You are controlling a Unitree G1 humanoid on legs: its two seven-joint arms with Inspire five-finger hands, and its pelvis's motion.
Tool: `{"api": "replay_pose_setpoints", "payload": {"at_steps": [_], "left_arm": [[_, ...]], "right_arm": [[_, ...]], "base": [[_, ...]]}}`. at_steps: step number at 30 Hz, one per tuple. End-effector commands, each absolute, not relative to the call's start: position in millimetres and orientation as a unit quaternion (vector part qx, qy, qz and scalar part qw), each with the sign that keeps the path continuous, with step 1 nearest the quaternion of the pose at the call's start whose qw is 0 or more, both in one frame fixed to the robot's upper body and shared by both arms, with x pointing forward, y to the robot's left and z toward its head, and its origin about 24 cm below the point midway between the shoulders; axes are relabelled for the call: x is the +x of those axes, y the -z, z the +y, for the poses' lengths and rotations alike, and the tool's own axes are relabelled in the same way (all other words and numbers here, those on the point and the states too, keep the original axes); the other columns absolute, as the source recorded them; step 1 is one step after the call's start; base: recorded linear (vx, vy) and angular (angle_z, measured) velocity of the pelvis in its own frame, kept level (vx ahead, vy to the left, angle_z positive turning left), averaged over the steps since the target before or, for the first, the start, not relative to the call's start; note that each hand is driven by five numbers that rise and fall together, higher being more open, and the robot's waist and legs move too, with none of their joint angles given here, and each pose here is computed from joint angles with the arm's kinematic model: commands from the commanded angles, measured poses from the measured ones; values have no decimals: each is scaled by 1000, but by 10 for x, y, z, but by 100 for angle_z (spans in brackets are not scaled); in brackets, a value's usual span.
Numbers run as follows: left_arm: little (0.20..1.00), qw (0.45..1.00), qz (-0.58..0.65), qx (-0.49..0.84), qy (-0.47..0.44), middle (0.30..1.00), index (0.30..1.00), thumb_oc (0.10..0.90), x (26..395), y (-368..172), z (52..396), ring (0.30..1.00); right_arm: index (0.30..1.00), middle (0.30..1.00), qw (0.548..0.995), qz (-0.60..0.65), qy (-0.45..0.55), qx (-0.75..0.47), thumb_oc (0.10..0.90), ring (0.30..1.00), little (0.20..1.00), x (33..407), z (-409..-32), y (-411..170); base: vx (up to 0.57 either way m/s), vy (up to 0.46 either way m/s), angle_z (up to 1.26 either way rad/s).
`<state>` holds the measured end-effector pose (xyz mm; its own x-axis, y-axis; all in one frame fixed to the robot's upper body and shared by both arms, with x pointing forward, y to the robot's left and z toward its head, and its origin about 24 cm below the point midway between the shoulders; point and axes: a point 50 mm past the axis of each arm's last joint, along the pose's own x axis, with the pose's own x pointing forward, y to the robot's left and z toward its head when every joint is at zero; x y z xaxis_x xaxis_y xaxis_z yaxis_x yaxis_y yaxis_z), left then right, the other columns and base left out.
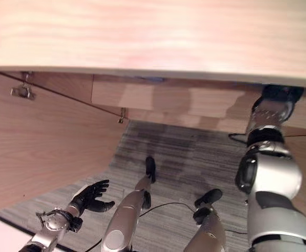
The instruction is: Put the empty folder in the office cabinet
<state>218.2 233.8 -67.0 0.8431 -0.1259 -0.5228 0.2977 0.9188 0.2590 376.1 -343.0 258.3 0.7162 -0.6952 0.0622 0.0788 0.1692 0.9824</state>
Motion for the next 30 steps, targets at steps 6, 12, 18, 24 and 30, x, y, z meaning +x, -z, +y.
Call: {"api": "replay_pose_setpoints", "payload": {"at_steps": [6,12,18,24,30], "left_arm": [[900,942,261,193,90,900,900,800,2145,604,2603,900],[900,944,250,194,87,900,900,800,2158,542,2648,900],[900,944,250,195,92,900,900,800,2122,536,2644,900],[900,936,255,231,78,900,900,800,2163,502,2733,900],[900,910,278,297,79,900,900,800,2256,470,2875,900]], "right_arm": [[300,300,764,-394,225,458,400,300,300,3408,-3618,-3670],[300,300,771,-425,217,422,400,300,300,3211,-3659,-4092],[900,900,774,-423,229,412,800,900,900,3153,-3665,-4218],[900,900,786,-314,324,423,800,900,900,3264,-3748,-3934],[900,900,807,-172,413,386,800,900,900,3213,-4023,-3444]], "base": [[69,7,12],[59,10,12],[45,11,2],[-3,-22,-3],[-5,-160,16]]}}
